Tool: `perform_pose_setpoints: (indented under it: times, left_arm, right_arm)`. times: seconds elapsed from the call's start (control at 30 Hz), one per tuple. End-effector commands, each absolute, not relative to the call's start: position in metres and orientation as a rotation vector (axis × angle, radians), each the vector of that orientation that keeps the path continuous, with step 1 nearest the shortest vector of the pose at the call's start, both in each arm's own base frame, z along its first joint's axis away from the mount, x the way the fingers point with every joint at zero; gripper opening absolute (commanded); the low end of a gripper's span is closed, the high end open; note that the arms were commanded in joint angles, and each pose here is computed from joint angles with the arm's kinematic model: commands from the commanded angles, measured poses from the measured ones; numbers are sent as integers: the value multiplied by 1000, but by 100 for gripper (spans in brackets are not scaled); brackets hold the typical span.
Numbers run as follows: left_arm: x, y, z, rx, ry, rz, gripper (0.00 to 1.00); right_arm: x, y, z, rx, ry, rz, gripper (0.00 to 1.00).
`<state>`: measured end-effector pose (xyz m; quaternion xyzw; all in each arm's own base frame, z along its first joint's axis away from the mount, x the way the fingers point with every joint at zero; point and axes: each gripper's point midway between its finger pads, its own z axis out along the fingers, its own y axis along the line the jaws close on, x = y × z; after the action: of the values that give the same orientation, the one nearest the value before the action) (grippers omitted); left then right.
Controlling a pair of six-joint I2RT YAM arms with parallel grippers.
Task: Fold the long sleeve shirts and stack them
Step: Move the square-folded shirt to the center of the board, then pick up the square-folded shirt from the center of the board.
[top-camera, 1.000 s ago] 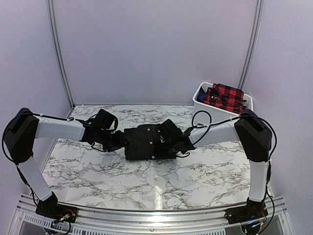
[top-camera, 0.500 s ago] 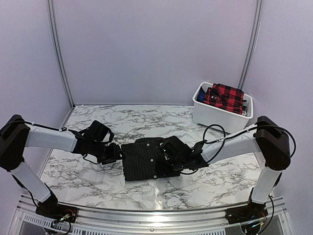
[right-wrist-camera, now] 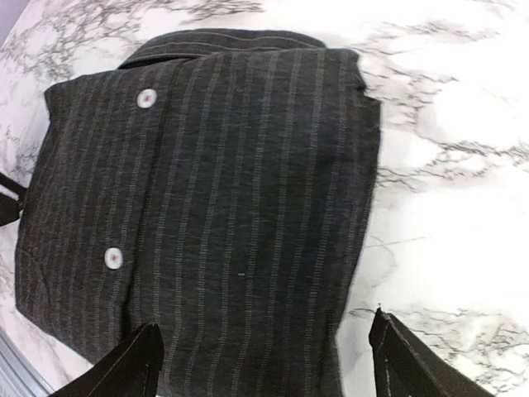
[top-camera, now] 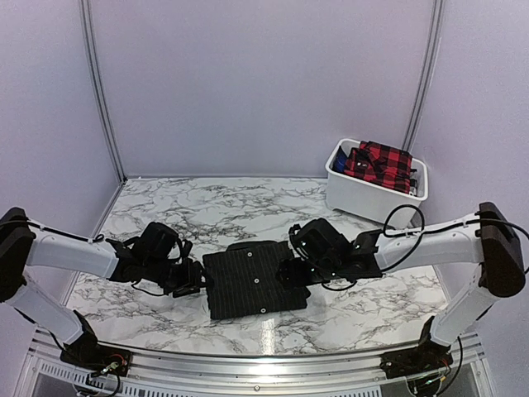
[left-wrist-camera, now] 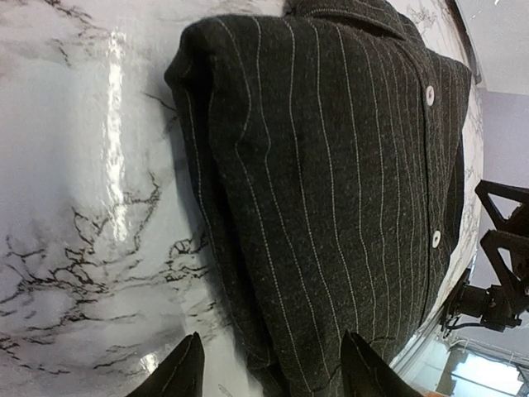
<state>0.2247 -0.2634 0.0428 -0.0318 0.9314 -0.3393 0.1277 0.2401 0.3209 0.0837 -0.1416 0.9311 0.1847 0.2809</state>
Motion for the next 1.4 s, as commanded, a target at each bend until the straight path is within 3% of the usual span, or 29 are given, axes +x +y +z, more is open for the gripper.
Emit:
perform_pose_setpoints:
  times: [0.0, 0.27, 0.77, 1.1, 1.27, 1.37]
  left_arm:
    - [219, -272, 47, -104, 2687, -1027, 59]
    - [212, -280, 28, -141, 2733, -900, 57]
    - [218, -281, 16, -234, 2737, -802, 38]
    - [224, -298, 24, -220, 2698, -907, 16]
    - [232, -290, 34, -186, 2676, -869, 0]
    - [234, -280, 38, -171, 2673, -851, 0]
  right_arm:
    - [240, 295, 78, -378, 2515, 452, 84]
    - [229, 275, 61, -372, 2559, 461, 91]
    - [223, 270, 57, -326, 2546, 572, 91]
    - [221, 276, 51, -349, 2567, 588, 91]
    - [219, 282, 55, -374, 2557, 616, 91]
    - [217, 288, 54, -384, 2557, 626, 91]
